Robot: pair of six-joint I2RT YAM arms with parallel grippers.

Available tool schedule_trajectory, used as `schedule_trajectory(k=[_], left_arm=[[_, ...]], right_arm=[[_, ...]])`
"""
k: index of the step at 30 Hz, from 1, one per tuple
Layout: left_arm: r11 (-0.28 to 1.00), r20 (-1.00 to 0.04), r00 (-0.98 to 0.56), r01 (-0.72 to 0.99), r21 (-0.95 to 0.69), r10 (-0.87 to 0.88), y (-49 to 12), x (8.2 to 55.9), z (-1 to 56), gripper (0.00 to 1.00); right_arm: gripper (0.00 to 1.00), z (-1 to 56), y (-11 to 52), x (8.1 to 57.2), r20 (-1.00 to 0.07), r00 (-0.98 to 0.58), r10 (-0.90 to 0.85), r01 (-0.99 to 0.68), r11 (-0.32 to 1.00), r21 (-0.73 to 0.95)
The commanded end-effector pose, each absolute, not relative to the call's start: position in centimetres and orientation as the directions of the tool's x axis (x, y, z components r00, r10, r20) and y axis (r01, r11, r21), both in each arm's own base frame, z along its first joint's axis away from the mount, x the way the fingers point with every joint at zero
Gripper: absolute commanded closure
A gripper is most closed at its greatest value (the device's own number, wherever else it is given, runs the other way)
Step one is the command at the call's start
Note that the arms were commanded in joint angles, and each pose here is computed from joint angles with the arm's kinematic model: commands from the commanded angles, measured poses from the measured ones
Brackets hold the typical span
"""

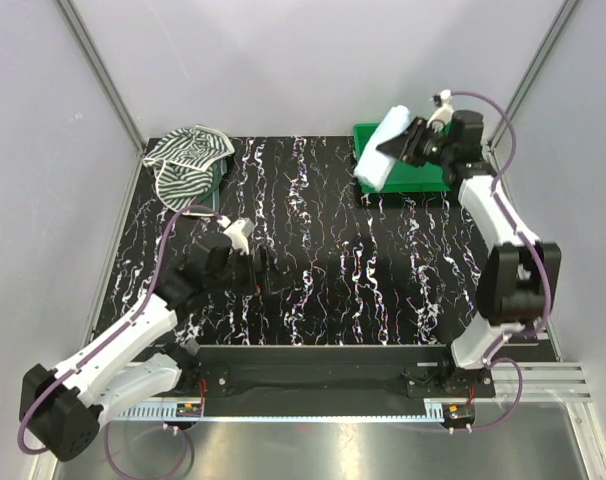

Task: Roll the towels
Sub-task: Place the rolled towel into the container

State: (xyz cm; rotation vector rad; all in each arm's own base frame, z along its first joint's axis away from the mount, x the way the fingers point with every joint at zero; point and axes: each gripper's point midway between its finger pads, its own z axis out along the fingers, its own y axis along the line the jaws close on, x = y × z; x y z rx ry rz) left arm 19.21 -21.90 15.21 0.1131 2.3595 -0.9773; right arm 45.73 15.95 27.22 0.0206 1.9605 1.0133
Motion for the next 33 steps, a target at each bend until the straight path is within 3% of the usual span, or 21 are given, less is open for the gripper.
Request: schedule_trajectory(k=[1, 5, 9, 11, 16, 22, 28, 33], left_arm=[[0.791, -0.58, -0.812, 0.31, -0.527, -0.068, -19.6, 18.2, 15.5, 0.07], [0.784, -0.594, -0.802, 0.334, -0.524, -0.056, -19.2, 17.4, 17.2, 0.07], [0.784, -0.625, -0.78, 0.406, -0.47, 0.029, -18.9, 17.2, 19.0, 0.06], [0.794, -0.659, -0.751, 0.43, -0.429, 0.051, -18.4, 17.6, 20.7, 0.01], [0.822, -0.736, -0.671, 0.467, -0.327, 0.089, -17.1, 18.7, 20.9, 0.01], [0.829, -0.759, -0.648, 0.457, -0.323, 0.062, -16.8, 18.9, 20.8, 0.01], [0.831, -0.76, -0.648, 0.454, -0.321, 0.06, -16.7, 18.9, 20.7, 0.01], [0.829, -0.761, -0.646, 0.455, -0.324, 0.057, -16.7, 18.9, 20.8, 0.01]], right_arm=[[1.0, 26.0, 14.7, 48.8, -0.69, -0.646, 0.326, -0.44, 0.58, 0.686], [1.0, 27.2, 11.9, 54.0, -0.733, -0.601, 0.318, -0.502, 0.563, 0.656], [1.0, 23.4, 12.2, 57.8, -0.705, -0.643, 0.3, -0.507, 0.523, 0.685], [1.0, 21.2, 12.2, 59.4, -0.698, -0.649, 0.303, -0.508, 0.51, 0.694], [1.0, 19.8, 12.5, 62.7, -0.719, -0.622, 0.311, -0.563, 0.46, 0.686], [1.0, 16.2, 13.7, 64.6, -0.652, -0.682, 0.331, -0.548, 0.36, 0.755], [1.0, 9.4, 13.8, 64.6, -0.591, -0.754, 0.288, -0.423, 0.474, 0.772], [1.0, 8.3, 13.9, 64.7, -0.599, -0.754, 0.269, -0.407, 0.525, 0.748]])
